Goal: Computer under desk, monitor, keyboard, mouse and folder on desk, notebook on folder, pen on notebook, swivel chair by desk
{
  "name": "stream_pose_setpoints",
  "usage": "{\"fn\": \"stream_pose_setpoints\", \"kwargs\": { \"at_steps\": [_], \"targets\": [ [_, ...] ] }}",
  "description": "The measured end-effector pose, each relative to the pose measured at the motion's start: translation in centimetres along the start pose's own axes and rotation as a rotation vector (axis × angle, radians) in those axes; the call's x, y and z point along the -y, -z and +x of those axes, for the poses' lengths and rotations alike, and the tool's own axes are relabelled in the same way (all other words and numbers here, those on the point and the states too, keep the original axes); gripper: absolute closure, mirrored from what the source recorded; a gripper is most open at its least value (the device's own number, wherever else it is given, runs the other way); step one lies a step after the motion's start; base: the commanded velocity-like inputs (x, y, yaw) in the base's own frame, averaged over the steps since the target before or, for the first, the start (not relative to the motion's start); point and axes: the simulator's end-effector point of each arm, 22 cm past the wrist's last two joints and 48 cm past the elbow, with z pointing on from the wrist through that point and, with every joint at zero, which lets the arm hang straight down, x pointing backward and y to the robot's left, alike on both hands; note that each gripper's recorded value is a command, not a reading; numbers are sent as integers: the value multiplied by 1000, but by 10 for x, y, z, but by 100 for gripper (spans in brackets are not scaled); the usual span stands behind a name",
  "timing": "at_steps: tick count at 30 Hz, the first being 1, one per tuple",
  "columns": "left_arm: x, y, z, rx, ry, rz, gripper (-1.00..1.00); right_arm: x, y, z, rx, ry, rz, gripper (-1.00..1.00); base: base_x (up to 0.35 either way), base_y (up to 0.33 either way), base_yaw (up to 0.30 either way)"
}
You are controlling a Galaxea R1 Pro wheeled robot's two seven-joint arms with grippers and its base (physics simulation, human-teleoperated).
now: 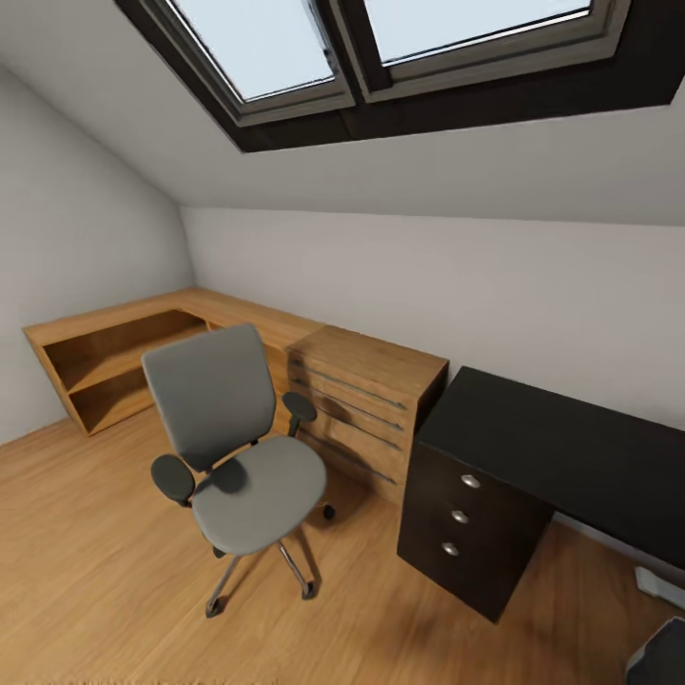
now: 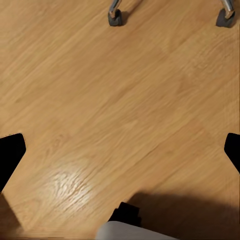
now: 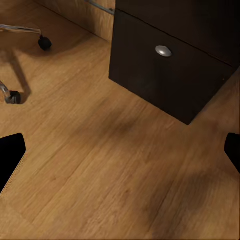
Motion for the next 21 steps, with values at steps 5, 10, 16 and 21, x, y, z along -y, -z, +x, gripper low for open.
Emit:
{"fn": "stream_pose_setpoints", "kwargs": {
  "at_steps": [5, 10, 16, 21],
  "targets": [
    [1, 0, 0, 0, 0, 2, -100, 0, 0, 0, -1, -2, 1, -100, 0, 0, 286],
    [1, 0, 0, 0, -1, 3, -100, 0, 0, 0, 0, -2, 1, -100, 0, 0, 286],
    [1, 0, 0, 0, -2, 3, -100, 0, 0, 0, -1, -2, 2, -100, 0, 0, 287],
    [2, 0, 0, 1, -4, 4, -100, 0, 0, 0, -2, -5, 4, -100, 0, 0, 287]
  ]
}}
